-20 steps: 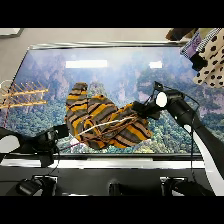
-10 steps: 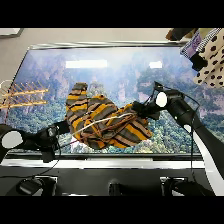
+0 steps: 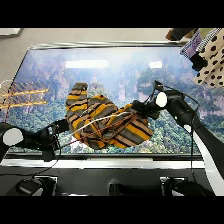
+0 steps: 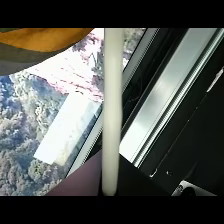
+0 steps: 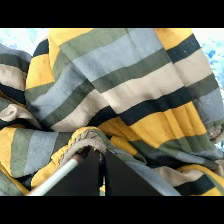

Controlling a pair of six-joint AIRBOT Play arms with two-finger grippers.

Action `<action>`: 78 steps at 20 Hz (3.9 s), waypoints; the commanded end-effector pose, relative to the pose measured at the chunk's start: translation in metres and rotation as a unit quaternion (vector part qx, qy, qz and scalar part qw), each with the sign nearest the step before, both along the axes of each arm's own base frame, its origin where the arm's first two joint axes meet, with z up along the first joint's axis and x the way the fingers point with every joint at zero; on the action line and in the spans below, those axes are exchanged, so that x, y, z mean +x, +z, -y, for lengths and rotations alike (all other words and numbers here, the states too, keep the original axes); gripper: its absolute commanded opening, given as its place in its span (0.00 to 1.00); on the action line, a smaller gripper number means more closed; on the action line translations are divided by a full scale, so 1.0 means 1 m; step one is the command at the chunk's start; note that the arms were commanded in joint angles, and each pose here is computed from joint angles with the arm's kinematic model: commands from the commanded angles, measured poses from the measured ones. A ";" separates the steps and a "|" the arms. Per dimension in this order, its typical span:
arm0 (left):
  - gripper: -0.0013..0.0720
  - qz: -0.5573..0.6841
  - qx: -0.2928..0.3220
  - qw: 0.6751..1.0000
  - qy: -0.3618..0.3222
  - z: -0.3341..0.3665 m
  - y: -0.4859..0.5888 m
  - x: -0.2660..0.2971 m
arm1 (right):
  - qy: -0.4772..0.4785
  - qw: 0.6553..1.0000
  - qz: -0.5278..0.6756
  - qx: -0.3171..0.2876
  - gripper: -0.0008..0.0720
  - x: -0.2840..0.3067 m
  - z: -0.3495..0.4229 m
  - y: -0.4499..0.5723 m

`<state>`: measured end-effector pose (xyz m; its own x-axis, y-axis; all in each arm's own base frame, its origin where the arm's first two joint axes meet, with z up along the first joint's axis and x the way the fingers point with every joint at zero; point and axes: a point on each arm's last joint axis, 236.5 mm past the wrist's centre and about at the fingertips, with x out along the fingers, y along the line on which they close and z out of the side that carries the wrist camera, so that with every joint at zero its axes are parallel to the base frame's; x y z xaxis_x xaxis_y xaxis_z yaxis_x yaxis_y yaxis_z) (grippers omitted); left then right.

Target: Fold the clothes and pants, and hang the long-sleeved shirts on hangers.

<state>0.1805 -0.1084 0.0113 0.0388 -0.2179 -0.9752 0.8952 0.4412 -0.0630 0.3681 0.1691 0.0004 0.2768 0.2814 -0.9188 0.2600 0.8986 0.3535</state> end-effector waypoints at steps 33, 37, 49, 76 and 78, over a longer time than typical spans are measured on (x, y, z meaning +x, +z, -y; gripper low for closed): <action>0.05 -0.014 -0.129 0.991 -0.015 0.120 -0.025 0.049 | 0.167 0.976 0.135 0.041 0.04 -0.064 -0.082 0.160; 0.05 -0.028 -0.125 0.992 -0.024 0.136 -0.030 0.049 | 0.168 0.975 0.141 0.045 0.04 -0.063 -0.084 0.162; 0.05 0.002 -0.160 0.987 0.001 0.167 -0.022 0.069 | 0.168 0.977 0.129 0.031 0.32 -0.064 -0.079 0.155; 0.05 -0.008 -0.155 0.988 -0.003 0.165 -0.023 0.064 | 0.763 0.526 0.331 -0.178 0.87 -0.009 -0.036 0.142; 0.05 -0.008 -0.155 0.988 -0.003 0.165 -0.023 0.064 | 0.764 0.529 0.328 -0.168 0.87 -0.003 -0.041 0.133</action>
